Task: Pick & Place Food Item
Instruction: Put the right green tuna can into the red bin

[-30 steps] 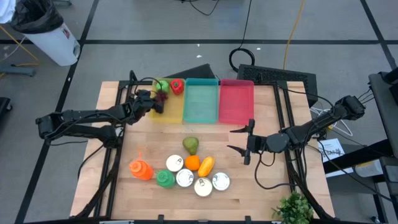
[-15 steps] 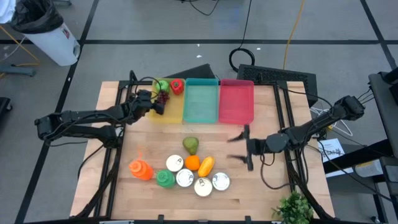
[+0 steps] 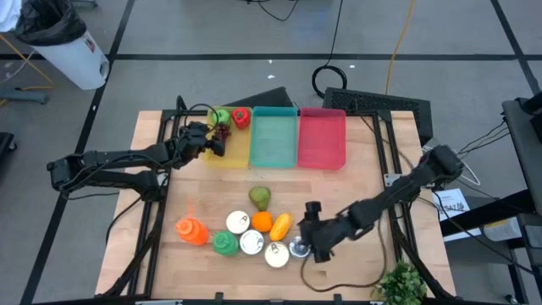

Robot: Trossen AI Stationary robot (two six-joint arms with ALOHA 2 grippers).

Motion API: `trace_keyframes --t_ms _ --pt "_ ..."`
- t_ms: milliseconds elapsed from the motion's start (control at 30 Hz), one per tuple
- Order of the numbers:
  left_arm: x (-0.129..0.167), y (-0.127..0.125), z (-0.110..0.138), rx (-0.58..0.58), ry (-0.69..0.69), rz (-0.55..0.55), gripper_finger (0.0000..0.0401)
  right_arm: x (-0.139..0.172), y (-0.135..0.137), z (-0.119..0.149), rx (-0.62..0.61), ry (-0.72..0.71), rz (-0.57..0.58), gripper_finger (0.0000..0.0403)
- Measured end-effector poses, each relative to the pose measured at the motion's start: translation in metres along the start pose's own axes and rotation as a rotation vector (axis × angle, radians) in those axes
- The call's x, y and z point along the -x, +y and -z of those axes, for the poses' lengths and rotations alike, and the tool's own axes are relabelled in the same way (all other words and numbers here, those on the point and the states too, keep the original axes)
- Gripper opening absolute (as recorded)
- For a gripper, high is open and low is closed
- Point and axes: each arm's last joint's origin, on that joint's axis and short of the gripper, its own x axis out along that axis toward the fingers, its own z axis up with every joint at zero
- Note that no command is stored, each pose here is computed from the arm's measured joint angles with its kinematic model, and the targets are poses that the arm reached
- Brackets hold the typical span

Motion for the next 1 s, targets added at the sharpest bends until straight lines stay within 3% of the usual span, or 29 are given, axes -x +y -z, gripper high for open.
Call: trace_keyframes --t_ms 100,267,567,1000 --pt "0.0 0.0 0.0 0.001 0.0 0.0 0.0228 -0.014 0.0 0.009 0.025 0.116 0.032 0.0263" --pt "0.0 0.0 0.0 0.003 0.001 0.002 0.0228 -0.019 -0.002 0.016 0.043 0.15 0.041 0.0263" --pt "0.0 0.0 0.0 0.016 0.0 0.003 0.0228 -0.016 -0.003 0.014 -0.21 0.167 -0.032 0.0263" --pt "0.0 -0.001 0.001 0.029 0.013 0.025 0.0228 -0.029 -0.017 0.035 -0.263 0.176 0.153 0.0263"
